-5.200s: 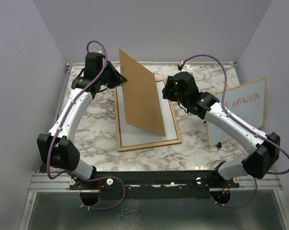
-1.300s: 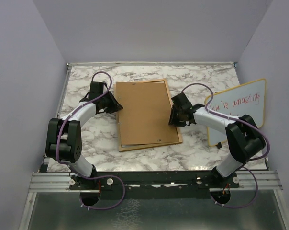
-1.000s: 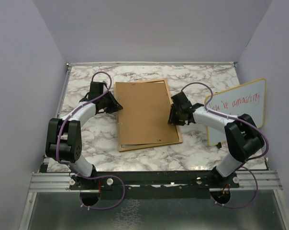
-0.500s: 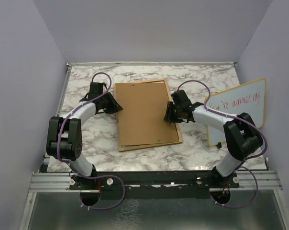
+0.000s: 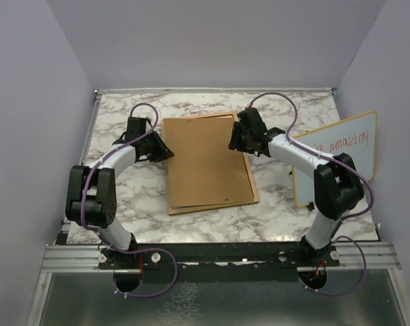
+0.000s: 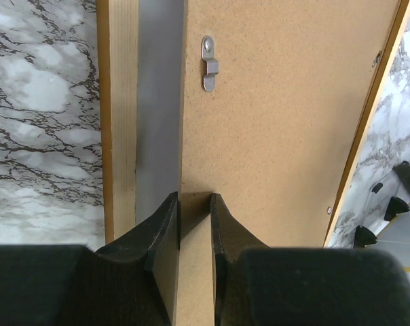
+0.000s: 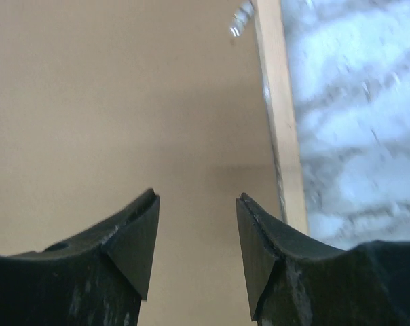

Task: Put the photo into the frame
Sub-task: Turn over the photo frame item on the photo frame.

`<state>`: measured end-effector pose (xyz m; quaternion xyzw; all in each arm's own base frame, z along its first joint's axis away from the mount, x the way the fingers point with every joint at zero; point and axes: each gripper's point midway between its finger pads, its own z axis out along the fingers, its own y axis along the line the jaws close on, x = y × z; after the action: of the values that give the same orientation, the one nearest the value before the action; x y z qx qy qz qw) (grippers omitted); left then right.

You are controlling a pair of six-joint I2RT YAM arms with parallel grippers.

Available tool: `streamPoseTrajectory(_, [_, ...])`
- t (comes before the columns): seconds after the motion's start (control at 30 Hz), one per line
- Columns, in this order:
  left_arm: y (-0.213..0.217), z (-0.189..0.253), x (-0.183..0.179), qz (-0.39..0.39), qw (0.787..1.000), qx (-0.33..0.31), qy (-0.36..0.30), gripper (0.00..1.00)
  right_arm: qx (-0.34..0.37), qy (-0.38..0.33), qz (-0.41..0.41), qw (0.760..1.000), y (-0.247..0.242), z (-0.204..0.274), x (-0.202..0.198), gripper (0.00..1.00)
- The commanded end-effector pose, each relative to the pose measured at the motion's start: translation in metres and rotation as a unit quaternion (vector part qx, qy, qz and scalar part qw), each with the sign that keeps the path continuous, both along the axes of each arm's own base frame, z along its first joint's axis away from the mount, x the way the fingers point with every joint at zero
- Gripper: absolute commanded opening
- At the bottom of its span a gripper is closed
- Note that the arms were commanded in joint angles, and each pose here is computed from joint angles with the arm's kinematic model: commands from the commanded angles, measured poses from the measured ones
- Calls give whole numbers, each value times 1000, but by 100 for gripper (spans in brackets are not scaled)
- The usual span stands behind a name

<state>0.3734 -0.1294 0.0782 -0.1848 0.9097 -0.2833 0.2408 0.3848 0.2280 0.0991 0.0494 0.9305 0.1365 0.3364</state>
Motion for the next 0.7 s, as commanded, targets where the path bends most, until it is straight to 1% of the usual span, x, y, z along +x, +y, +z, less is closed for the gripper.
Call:
streamPoseTrajectory(0.0, [8,-16,-15,-12,999,25,26,12,11,-6,-54,998,7,-8,44,54])
streamPoseTrajectory(0.1, [7,-15,-15,-12,999,24,26,12,18,-4,-63,998,12,-17,59,56])
streamPoseTrajectory(0.2, [7,-17,-15,-12,999,23,29,12,20,11,-63,998,16,-24,68,59])
streamPoseTrajectory(0.3, [7,-18,-17,-13,999,24,31,12,19,11,-75,997,17,-26,76,61])
streamPoseTrajectory(0.53, [7,-17,-16,-14,999,21,32,12,37,39,-110,992,17,-46,89,62])
streamPoseTrajectory(0.67, [6,-14,-14,-15,999,21,30,12,39,43,-129,990,16,-53,97,62])
